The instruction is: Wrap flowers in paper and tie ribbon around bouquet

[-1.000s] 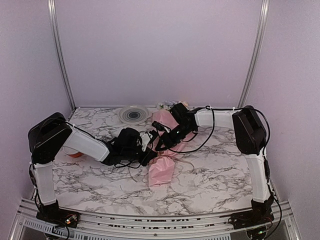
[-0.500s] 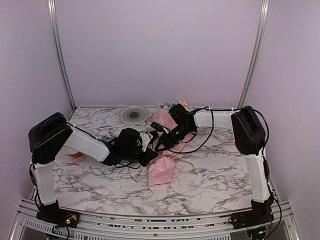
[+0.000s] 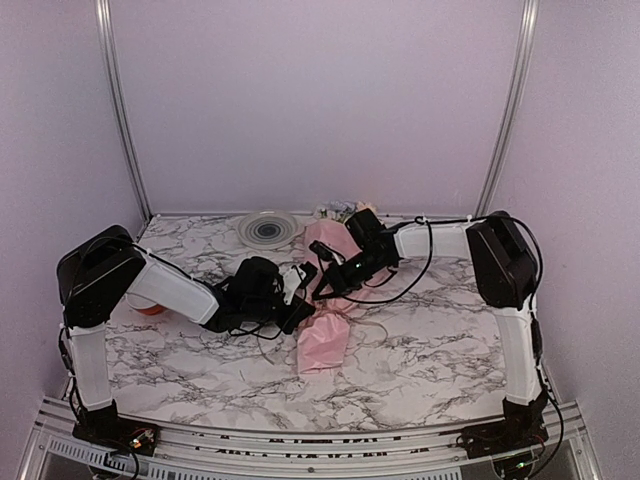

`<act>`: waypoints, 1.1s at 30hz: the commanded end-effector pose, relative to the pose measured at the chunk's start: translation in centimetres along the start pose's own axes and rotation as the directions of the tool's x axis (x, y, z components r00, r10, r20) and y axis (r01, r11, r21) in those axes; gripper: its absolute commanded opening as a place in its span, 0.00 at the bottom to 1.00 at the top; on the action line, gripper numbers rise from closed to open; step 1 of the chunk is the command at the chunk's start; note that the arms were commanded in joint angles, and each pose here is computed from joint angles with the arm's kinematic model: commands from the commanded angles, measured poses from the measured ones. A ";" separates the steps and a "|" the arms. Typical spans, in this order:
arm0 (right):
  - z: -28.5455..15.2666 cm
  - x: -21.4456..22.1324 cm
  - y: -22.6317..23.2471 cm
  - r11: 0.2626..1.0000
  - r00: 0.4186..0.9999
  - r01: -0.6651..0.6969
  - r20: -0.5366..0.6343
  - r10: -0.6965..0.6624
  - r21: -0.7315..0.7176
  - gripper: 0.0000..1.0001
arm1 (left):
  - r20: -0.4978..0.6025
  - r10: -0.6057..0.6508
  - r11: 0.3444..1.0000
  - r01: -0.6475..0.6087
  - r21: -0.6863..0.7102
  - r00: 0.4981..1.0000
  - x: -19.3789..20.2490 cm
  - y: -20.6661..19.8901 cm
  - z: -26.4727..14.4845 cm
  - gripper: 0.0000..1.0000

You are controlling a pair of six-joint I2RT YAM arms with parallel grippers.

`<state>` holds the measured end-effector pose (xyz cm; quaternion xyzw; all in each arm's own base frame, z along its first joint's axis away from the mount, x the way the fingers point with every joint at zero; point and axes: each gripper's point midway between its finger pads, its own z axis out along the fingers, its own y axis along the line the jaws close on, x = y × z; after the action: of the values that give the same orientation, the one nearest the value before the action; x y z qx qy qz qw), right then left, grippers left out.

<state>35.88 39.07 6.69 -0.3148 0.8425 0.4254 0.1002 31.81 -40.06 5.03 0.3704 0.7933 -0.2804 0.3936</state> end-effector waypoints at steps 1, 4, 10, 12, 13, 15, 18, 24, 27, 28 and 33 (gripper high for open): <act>-3.2 -3.8 1.8 0.999 0.988 0.051 0.143 -0.051 0.010 0.00 | -0.027 0.015 1.000 -0.015 0.026 1.000 1.2 -0.6 0.1 0.00; -3.7 -4.2 1.8 0.999 0.983 0.038 0.177 -0.039 0.008 0.00 | -0.026 0.020 1.000 -0.020 0.022 0.999 1.1 -0.5 0.0 0.00; -3.1 -3.4 1.1 1.000 0.985 0.015 0.169 -0.017 0.010 0.00 | 0.016 0.024 0.999 -0.023 -0.026 1.000 -0.7 0.2 -0.8 0.07; -3.0 -3.1 0.8 1.000 0.986 0.006 0.166 -0.007 0.008 0.00 | 0.045 0.036 0.999 -0.035 -0.034 0.998 -2.1 0.2 -1.4 0.13; -2.9 -3.1 0.7 1.000 0.986 0.002 0.166 -0.003 0.007 0.00 | 0.056 0.044 0.998 -0.042 -0.035 0.997 -2.6 0.2 -1.7 0.16; -2.8 -3.0 0.7 1.000 0.986 0.000 0.169 -0.001 0.003 0.00 | 0.064 0.053 0.998 -0.051 -0.029 0.997 -3.4 0.0 -2.1 0.20; -2.8 -3.0 0.7 1.000 0.984 -0.003 0.176 0.003 0.001 0.00 | 0.062 0.048 0.999 -0.048 -0.013 0.997 -4.0 -0.3 -2.8 0.28; -3.0 -3.1 1.0 1.000 0.983 -0.006 0.184 0.007 -0.007 0.00 | -0.014 -0.034 0.999 0.034 -0.031 0.999 -3.0 0.4 -5.4 0.40; -3.0 -3.1 1.0 1.000 0.983 -0.007 0.185 0.009 -0.009 0.00 | -0.131 -0.088 0.995 0.082 -0.051 0.987 0.1 0.5 -6.1 0.42; -3.0 -3.1 1.0 1.000 0.983 -0.006 0.186 0.007 -0.008 0.00 | -0.166 -0.113 0.993 0.107 -0.048 0.980 0.9 0.4 -6.2 0.43; -2.9 -2.9 1.0 1.000 0.982 -0.008 0.186 0.009 -0.006 0.00 | -0.225 -0.215 0.976 0.219 -0.006 0.950 3.2 0.0 -5.3 0.45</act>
<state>37.39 38.58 7.94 -0.2671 0.8401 0.4486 0.1470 30.22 -36.06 8.72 0.3369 0.8339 -0.2711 0.3431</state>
